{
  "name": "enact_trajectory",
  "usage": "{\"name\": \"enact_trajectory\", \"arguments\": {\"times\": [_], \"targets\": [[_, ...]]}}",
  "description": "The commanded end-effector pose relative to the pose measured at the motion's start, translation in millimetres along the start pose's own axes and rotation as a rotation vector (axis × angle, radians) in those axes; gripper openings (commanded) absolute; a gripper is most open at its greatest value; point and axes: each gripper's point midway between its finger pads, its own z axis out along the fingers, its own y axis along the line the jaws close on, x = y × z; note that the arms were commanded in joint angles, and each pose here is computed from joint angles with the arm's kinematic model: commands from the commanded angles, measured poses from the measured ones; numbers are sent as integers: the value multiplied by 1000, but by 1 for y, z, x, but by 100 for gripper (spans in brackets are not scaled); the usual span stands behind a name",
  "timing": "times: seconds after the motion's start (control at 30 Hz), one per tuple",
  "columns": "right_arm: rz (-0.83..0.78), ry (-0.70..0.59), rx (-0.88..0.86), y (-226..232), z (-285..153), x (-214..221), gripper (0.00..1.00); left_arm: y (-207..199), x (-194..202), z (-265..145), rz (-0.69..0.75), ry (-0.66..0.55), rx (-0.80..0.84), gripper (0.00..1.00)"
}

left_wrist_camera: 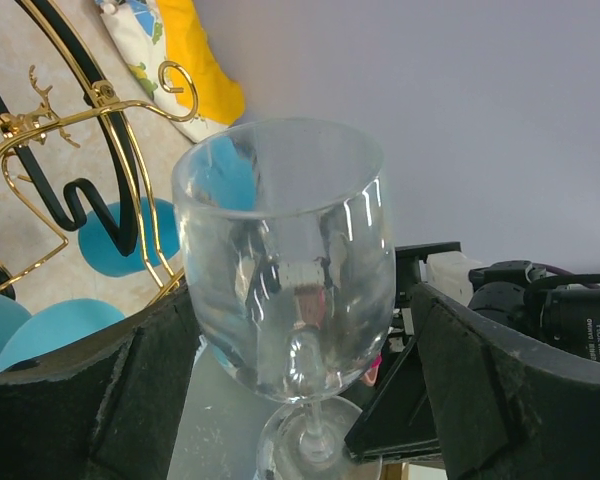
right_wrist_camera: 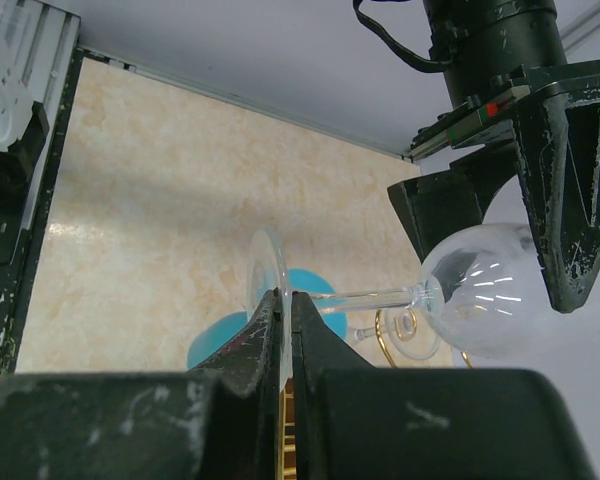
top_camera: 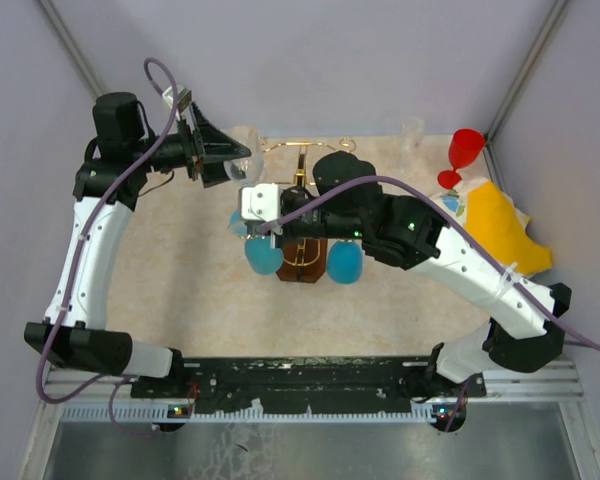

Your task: Take the wine glass off the wine glass rack

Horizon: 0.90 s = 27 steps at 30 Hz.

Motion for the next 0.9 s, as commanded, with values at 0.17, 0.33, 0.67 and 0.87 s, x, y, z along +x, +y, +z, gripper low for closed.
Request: {"name": "enact_trajectory", "arguments": {"times": [0.17,0.33,0.67,0.87], "targets": [[-45,-145,59,-20,-5,-45,0,-13,9,-4,30,10,44,81],[-33,-142,59,-18,-5,-45,0,-14,11,-4,25,10,56,70],[5,-96,178,-33,-26,-36,70,-7,-8,-9,104,-76,39,60],[15,-104,340,-50,-68,-36,99,11,-47,-25,164,-192,-29,54]]}}
